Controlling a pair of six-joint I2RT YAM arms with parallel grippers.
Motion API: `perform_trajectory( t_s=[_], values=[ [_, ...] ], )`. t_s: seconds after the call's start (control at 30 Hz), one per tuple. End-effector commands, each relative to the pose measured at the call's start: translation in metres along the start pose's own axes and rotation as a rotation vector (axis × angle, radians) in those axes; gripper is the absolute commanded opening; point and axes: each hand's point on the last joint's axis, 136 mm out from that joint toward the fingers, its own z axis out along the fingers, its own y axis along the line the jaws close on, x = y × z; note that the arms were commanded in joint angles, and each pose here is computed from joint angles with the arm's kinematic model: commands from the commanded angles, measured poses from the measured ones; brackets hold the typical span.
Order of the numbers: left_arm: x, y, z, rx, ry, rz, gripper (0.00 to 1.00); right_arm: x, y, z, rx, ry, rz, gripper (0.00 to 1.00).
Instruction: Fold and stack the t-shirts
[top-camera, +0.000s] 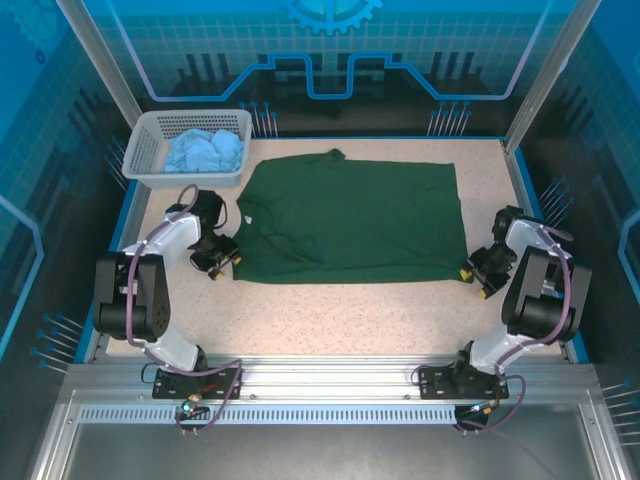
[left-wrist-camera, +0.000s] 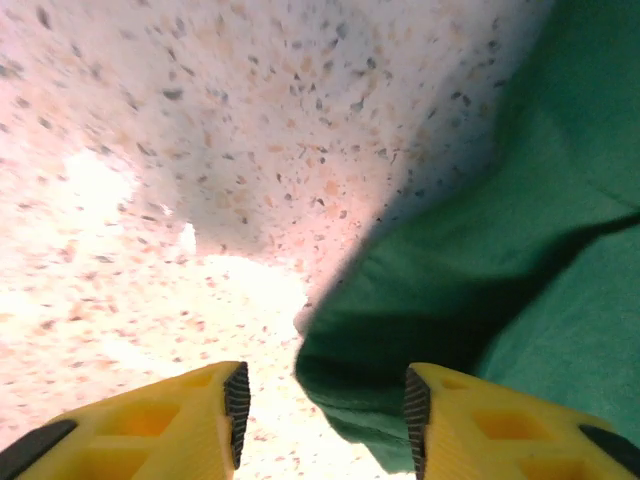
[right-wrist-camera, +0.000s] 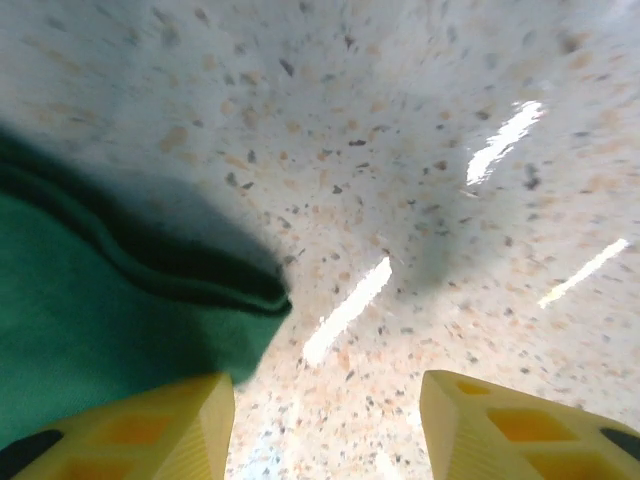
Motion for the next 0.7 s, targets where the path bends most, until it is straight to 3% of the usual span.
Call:
perform_trajectory(
  t_s=[0.0,0.17,0.33,0.47,0.67],
  values=[
    [-0.016,-0.016,-0.044,0.059,-0.096,0.019,0.50,0.000,0.001,-0.031,-0.041,-0.087,0.029,0.54],
    [0.004,-0.069,-0.063,0.192,-0.077,0.113,0.44,0.013,0.044,-0.053,-0.136,-0.193,-0.128,0.55],
    [0.055,-0.117,-0.029,0.260,0.065,0.206,0.38,0.029,0.065,-0.028,-0.095,-0.094,-0.217,0.48],
    [0.067,-0.109,0.012,0.196,0.108,0.176,0.34,0.023,0.063,-0.003,-0.035,-0.057,-0.231,0.46],
    [0.043,-0.072,0.042,0.007,0.019,0.189,0.32,0.006,0.054,0.025,0.028,0.008,-0.189,0.48]
  ],
)
